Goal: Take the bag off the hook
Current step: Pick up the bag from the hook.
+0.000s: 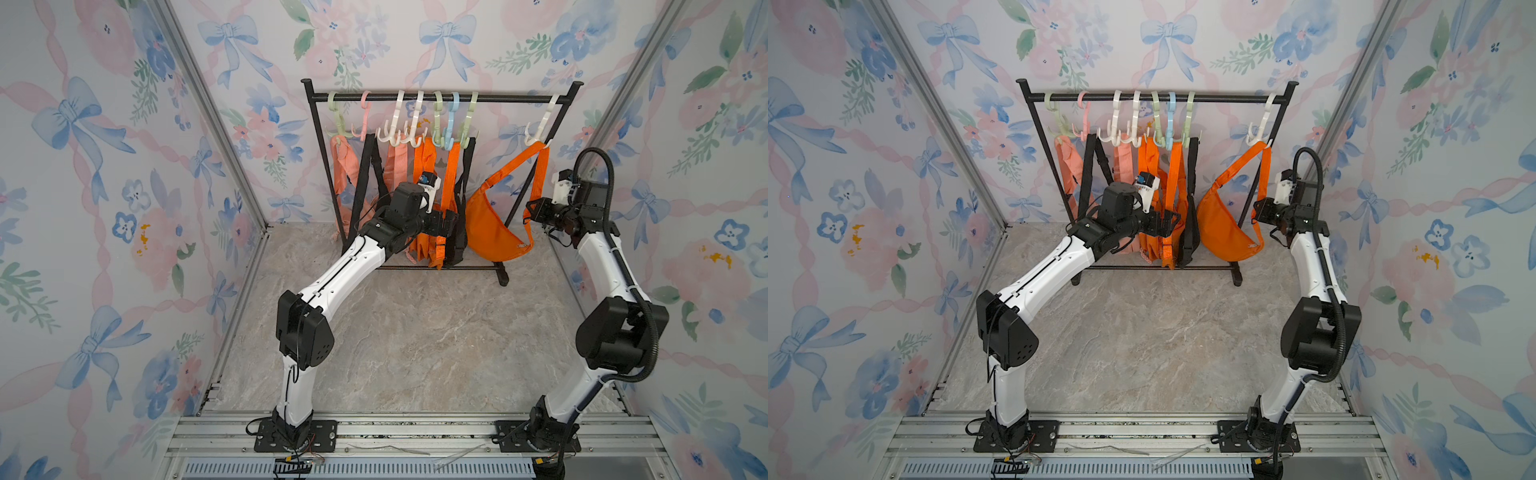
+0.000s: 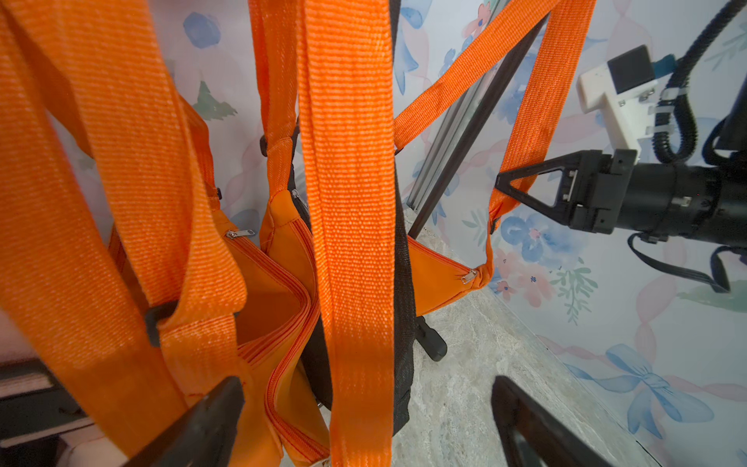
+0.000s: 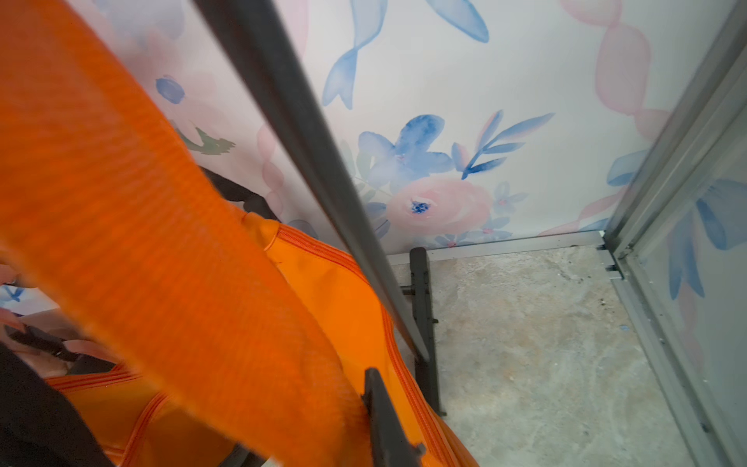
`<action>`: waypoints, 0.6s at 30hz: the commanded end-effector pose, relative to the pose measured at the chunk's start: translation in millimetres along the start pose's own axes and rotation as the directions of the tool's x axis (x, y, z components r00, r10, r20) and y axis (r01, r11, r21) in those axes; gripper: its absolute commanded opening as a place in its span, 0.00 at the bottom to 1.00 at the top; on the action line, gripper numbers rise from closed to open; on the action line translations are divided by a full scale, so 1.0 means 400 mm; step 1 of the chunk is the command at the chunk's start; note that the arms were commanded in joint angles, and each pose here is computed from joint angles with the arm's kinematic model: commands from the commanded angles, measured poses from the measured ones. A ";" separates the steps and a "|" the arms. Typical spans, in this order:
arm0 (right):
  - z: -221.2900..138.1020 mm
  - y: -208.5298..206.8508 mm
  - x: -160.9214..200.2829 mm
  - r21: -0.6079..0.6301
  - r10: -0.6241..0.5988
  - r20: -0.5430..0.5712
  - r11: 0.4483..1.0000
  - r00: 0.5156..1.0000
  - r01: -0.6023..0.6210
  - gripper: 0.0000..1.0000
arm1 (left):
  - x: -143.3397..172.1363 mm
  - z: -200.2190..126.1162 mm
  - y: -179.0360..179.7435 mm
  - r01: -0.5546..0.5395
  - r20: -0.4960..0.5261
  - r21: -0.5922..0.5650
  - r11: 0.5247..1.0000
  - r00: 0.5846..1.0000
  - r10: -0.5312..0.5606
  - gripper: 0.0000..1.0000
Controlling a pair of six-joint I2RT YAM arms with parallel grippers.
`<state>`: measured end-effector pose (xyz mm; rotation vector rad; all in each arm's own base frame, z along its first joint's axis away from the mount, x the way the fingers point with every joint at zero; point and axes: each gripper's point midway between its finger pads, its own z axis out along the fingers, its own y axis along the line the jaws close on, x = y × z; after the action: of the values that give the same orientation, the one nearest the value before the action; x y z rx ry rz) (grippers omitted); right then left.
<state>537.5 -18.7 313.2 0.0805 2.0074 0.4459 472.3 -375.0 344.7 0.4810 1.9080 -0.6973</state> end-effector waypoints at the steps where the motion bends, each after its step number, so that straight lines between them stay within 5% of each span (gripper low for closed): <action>1: -0.029 0.133 -0.026 -0.079 -0.046 0.069 0.996 0.997 0.052 0.13 | 0.007 0.024 -0.013 -0.001 -0.013 0.037 0.999 1.000 0.001 0.98; 9: -0.026 0.407 -0.012 -0.313 -0.053 0.085 0.947 0.995 0.077 0.15 | 0.004 0.051 -0.073 0.043 -0.028 0.162 0.986 0.999 -0.039 0.98; 18: 0.000 0.487 0.002 -0.380 -0.028 0.064 0.924 0.998 0.050 0.15 | 0.043 0.076 -0.104 0.079 -0.076 0.216 0.973 0.995 -0.064 0.98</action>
<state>507.6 153.9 369.0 -0.1853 1.8629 0.7517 465.6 -413.9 336.6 0.5598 1.9169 -0.9014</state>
